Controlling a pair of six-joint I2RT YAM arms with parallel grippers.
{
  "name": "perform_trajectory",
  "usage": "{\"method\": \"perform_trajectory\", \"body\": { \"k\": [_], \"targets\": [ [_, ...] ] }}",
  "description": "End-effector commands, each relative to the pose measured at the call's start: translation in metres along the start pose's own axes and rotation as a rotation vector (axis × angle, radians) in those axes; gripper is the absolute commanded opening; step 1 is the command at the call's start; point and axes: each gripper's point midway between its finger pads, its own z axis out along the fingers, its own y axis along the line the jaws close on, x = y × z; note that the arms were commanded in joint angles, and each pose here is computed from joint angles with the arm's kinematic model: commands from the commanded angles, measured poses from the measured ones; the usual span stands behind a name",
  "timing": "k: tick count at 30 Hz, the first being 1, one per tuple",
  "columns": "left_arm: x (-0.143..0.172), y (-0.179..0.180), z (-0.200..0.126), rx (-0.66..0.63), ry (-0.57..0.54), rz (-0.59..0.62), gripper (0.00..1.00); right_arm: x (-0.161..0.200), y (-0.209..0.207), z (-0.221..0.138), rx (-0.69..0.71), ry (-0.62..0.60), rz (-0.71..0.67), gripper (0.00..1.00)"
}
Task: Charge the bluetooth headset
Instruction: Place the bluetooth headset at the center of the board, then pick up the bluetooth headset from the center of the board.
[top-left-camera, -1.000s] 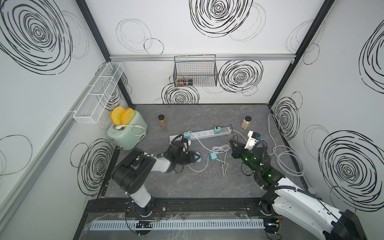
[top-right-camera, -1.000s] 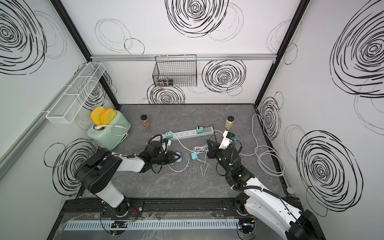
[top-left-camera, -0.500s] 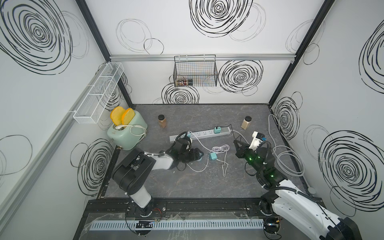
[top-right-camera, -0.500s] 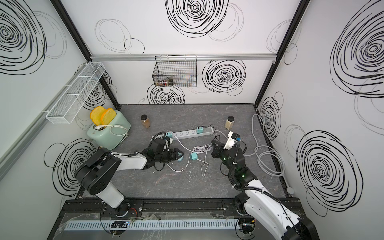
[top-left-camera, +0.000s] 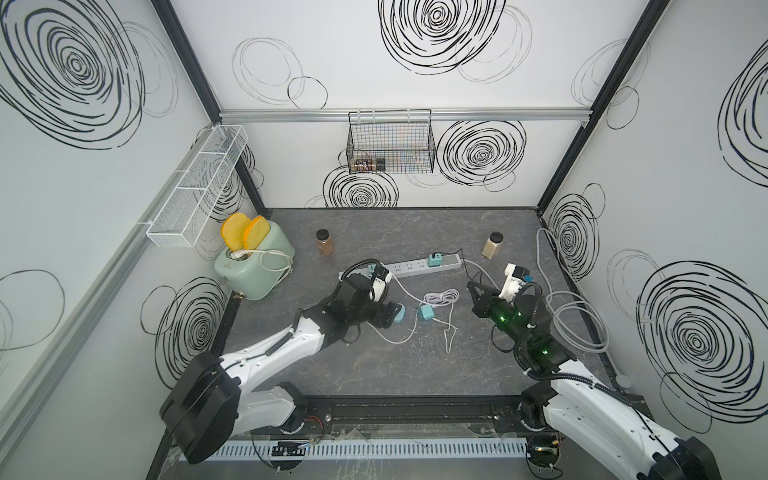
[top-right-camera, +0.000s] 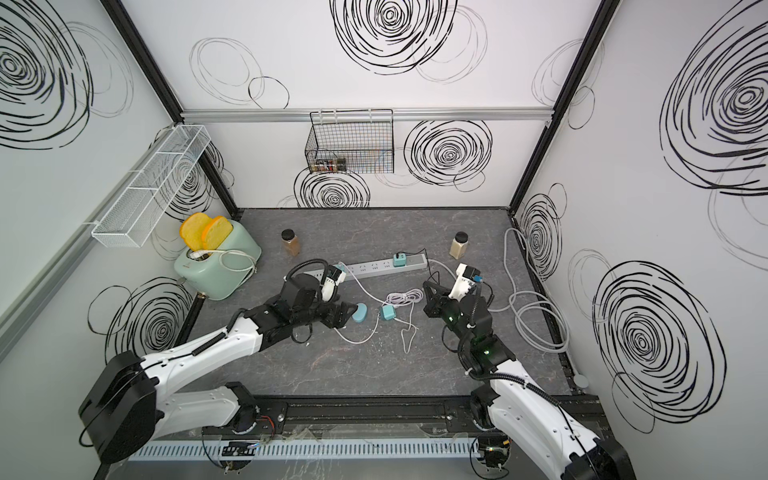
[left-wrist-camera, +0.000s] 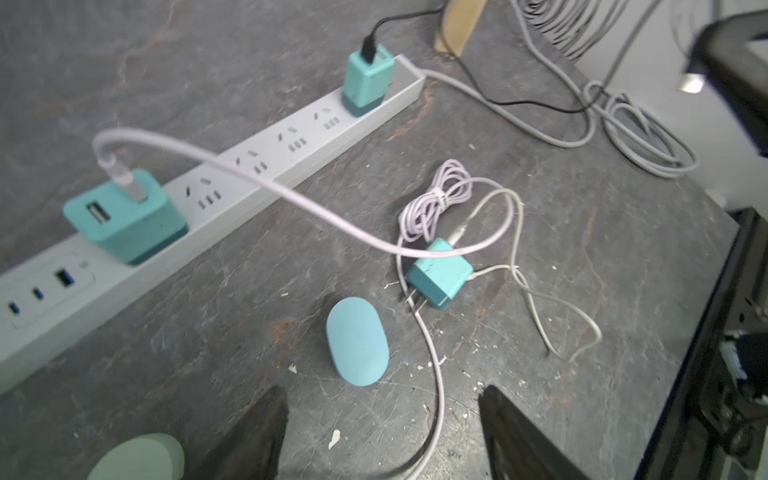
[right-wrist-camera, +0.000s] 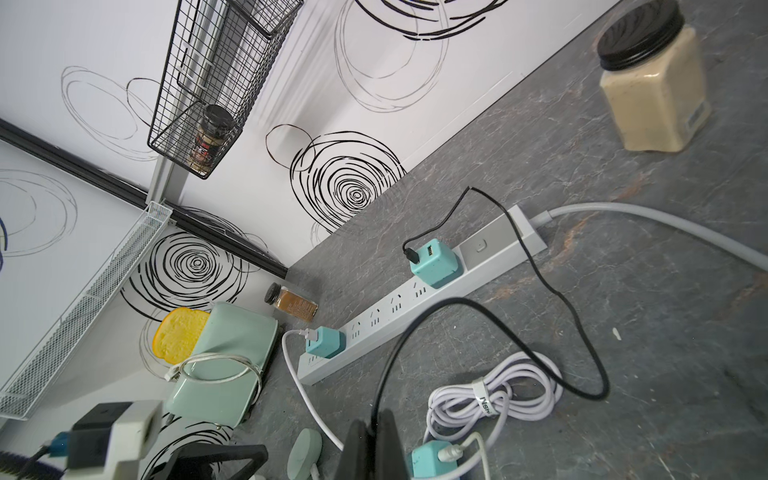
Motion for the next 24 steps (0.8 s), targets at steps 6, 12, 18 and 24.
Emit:
{"method": "perform_trajectory", "body": {
  "k": [6, 12, 18, 24],
  "targets": [
    [0.011, -0.013, -0.017, 0.143, 0.072, 0.963, 0.86, -0.007, 0.007, -0.009, -0.049, -0.037, 0.020, 0.05],
    [0.011, 0.011, 0.016, 0.122, 0.100, 1.102, 0.90, -0.009, 0.006, -0.011, -0.047, -0.054, 0.021, 0.05],
    [0.019, 0.015, 0.043, 0.165, 0.148, 1.207, 0.90, -0.010, 0.004, -0.009, -0.044, -0.054, 0.023, 0.05],
    [0.039, 0.010, 0.068, 0.267, 0.258, 1.268, 0.87, -0.008, 0.001, -0.010, -0.034, -0.050, 0.020, 0.05]
  ]
}}
